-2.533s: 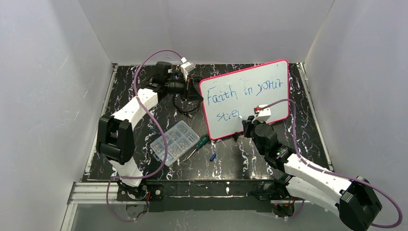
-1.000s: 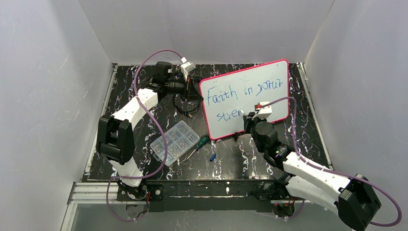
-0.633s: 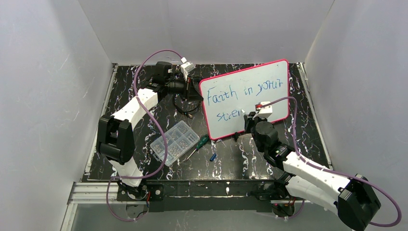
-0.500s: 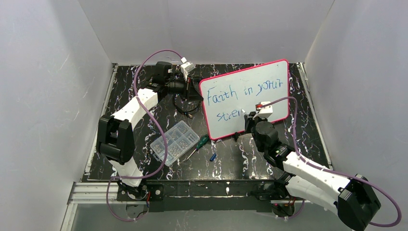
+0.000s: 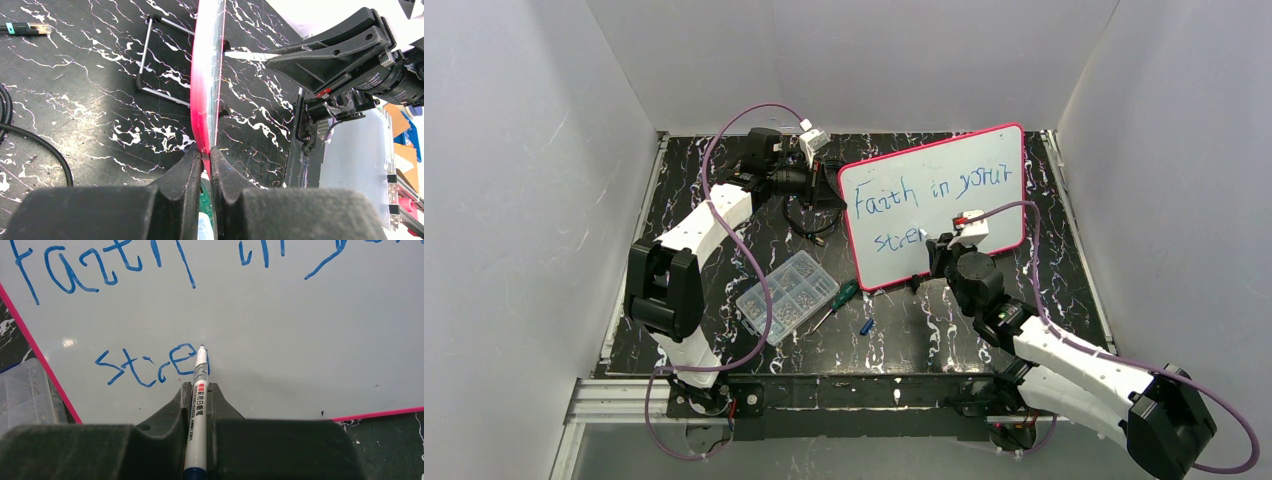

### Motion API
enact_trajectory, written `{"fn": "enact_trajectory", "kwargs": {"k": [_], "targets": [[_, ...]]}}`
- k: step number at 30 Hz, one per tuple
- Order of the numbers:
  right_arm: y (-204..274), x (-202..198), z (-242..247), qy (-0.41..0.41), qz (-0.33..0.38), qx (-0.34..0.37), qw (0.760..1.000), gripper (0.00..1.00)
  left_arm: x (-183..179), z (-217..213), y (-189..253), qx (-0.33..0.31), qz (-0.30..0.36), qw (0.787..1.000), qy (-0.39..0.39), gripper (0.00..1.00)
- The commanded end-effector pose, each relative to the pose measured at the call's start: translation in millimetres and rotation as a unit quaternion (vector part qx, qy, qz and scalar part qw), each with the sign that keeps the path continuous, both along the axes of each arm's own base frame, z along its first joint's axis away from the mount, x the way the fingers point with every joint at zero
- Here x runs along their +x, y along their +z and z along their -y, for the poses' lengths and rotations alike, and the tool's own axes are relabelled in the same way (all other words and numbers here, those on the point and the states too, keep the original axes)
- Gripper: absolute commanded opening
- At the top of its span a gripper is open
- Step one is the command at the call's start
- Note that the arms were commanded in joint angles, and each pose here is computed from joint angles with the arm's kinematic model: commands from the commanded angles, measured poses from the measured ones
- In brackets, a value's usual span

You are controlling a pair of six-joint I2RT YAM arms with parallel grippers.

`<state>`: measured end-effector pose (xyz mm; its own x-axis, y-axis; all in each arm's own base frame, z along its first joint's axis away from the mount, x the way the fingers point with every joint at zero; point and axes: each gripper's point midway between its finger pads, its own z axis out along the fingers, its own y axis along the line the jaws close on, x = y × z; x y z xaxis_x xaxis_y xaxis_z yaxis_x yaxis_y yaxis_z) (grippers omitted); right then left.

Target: Write a sentence on the whiteboard

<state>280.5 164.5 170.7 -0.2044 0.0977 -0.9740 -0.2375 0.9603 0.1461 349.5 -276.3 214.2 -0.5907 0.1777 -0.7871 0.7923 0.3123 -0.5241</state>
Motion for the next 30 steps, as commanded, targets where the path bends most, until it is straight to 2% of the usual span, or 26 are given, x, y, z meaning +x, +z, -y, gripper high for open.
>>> {"fn": "enact_trajectory", "kwargs": {"k": [1,19,30], "targets": [[11,6,0,-0.011,0.015,0.013,1.000,0.01,-9,4,26,-0.017,0.024,0.999,-0.020,0.00],[13,11,13,-0.051,0.025,0.007,0.998,0.01,-9,4,25,-0.017,0.023,0.999,-0.020,0.00],[-2,8,14,-0.047,0.005,-0.003,0.999,0.01,-9,4,25,-0.017,0.025,0.999,-0.020,0.00]]}}
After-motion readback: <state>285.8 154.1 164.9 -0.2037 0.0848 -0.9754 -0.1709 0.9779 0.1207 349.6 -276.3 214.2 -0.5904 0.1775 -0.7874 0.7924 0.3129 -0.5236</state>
